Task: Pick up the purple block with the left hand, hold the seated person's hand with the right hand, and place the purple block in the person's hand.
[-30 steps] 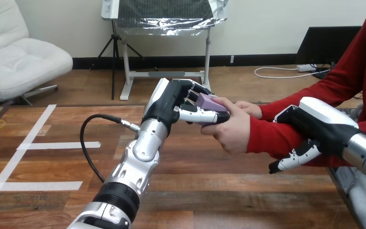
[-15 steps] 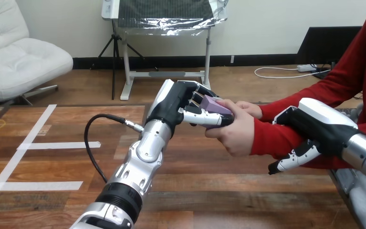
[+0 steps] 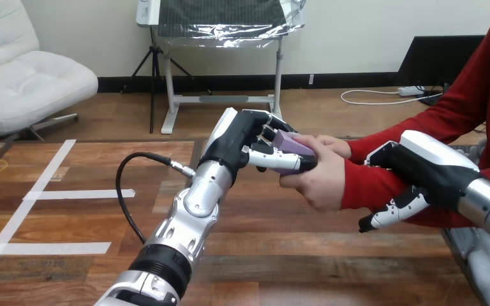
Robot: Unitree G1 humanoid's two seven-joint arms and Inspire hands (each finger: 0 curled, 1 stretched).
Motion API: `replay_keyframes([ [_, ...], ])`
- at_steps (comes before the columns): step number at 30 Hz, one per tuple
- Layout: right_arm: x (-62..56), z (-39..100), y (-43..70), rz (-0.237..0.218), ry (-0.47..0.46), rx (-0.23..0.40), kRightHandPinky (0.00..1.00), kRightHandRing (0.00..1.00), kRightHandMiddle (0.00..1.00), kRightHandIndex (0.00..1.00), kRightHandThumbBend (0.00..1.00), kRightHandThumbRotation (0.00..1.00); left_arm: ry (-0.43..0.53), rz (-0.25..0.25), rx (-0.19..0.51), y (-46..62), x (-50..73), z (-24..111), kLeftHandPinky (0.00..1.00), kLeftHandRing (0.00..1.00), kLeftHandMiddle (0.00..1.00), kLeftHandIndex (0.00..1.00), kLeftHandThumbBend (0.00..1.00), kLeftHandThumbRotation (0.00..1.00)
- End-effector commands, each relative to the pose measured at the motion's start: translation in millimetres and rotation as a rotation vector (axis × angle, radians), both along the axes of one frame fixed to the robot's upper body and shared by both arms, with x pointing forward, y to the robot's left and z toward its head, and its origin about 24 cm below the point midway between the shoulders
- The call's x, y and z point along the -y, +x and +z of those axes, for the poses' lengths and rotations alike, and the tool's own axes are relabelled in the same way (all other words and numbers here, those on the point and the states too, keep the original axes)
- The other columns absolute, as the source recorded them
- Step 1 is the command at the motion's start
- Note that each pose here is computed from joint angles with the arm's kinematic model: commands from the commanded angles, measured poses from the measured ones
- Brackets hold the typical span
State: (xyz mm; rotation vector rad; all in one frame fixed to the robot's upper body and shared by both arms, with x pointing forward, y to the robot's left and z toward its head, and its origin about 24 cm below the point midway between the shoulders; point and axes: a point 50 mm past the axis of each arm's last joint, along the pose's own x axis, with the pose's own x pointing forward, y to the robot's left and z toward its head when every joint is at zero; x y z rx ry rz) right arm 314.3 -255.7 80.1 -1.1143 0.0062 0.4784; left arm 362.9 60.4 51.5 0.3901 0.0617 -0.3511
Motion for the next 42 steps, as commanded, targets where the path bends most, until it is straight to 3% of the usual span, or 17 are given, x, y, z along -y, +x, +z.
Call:
replay_keyframes([
  [1,-17.3,21.2,8.3,0.044,0.074,0.088,0.29,0.33,0.39,0.45,0.9,0.15,-0.011,-0.121,0.062,3.1,26.8,25.0,0.32,0.4,0.44,0.45,0.79,0.0],
  [4,-16.6,20.8,8.0,0.042,0.07,0.074,0.31,0.36,0.42,0.49,0.91,0.19,-0.011,-0.144,0.049,3.1,24.7,24.7,0.37,0.45,0.49,0.48,0.79,0.01],
  [12,-13.2,21.0,6.9,0.056,0.043,0.046,0.49,0.54,0.59,0.67,0.97,0.57,-0.036,-0.17,0.037,1.3,16.0,25.1,0.59,0.68,0.7,0.69,0.94,0.53],
  [20,-11.2,20.9,5.1,0.065,0.025,0.074,0.57,0.64,0.67,0.72,1.0,0.78,-0.062,-0.158,0.069,-1.8,9.7,27.1,0.74,0.78,0.78,0.77,0.97,0.76],
  [28,-8.8,19.6,3.0,0.059,0.017,0.084,0.59,0.7,0.73,0.75,1.0,0.91,-0.058,-0.154,0.117,-5.9,0.9,30.6,0.8,0.81,0.8,0.79,0.88,0.88],
  [42,-4.8,14.9,0.8,0.049,0.036,0.069,0.6,0.75,0.79,0.82,1.0,1.0,-0.059,-0.141,0.16,-14.2,-13.3,32.6,0.82,0.81,0.8,0.82,0.91,0.99],
])
